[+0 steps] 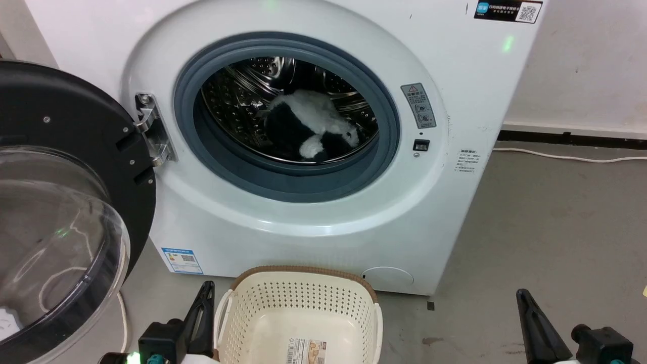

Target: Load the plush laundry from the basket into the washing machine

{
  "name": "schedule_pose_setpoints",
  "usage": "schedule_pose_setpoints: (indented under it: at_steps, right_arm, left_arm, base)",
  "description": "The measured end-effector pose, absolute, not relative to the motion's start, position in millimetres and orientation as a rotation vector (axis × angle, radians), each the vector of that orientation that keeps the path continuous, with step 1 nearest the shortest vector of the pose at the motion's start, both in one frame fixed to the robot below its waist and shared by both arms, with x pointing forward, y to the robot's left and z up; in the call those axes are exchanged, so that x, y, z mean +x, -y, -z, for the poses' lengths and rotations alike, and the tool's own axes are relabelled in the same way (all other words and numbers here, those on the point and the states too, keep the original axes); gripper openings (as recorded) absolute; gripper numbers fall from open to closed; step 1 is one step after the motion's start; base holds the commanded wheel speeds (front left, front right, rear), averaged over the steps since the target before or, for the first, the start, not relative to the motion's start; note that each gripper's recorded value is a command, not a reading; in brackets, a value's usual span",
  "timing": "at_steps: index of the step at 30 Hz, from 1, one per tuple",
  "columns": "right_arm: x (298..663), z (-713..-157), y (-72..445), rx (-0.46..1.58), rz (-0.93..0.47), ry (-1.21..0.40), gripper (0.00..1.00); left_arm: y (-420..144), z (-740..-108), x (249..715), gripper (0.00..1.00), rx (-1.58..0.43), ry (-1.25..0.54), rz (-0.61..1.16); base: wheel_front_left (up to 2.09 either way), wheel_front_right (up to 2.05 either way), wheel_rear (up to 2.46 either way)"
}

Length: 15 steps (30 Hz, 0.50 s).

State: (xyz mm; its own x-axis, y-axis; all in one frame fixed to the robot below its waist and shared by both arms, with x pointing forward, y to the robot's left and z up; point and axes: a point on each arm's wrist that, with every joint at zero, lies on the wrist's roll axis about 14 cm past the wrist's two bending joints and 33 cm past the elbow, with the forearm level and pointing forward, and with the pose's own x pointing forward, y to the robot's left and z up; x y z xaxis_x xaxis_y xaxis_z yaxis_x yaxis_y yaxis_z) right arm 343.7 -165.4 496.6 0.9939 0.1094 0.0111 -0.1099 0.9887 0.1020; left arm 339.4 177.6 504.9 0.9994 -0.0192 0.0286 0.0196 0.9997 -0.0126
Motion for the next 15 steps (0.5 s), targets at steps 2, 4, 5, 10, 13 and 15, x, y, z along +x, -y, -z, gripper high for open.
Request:
schedule_pose_setpoints:
  at_steps: [2, 4, 5, 10, 13, 15]
  right_arm:
    - [344.1, -496.6, 165.1, 0.101, -0.111, 0.003, 0.0]
    - [344.9, -497.6, 164.8, 0.099, -0.112, 0.004, 0.0]
    - [345.8, -498.7, 164.6, 0.096, -0.113, 0.007, 0.0]
    - [347.7, -500.9, 164.1, 0.089, -0.115, 0.009, 0.0]
    - [348.3, -501.0, 164.0, 0.084, -0.116, 0.005, 0.0]
    - [348.5, -501.1, 163.9, 0.082, -0.117, 0.003, 0.0]
  left_arm:
    - [-177.6, -505.3, 339.9, 0.0, -0.009, 0.028, 0.02]
    - [-177.7, -505.2, 340.4, 0.0, -0.01, 0.025, 0.019]
    - [-177.9, -505.5, 340.7, 0.0, -0.01, 0.025, 0.018]
    - [-178.9, -506.0, 342.4, 0.0, -0.004, 0.022, 0.015]
    - [-179.5, -505.9, 343.1, 0.0, -0.003, 0.017, 0.013]
    - [-179.5, -506.0, 343.5, 0.0, -0.002, 0.016, 0.014]
  base:
    - [0.0, 0.0, 0.0]
    - [0.0, 0.0, 0.0]
    - [0.0, 0.0, 0.0]
    - [0.0, 0.0, 0.0]
    - [0.0, 0.0, 0.0]
    - [0.0, 0.0, 0.0]
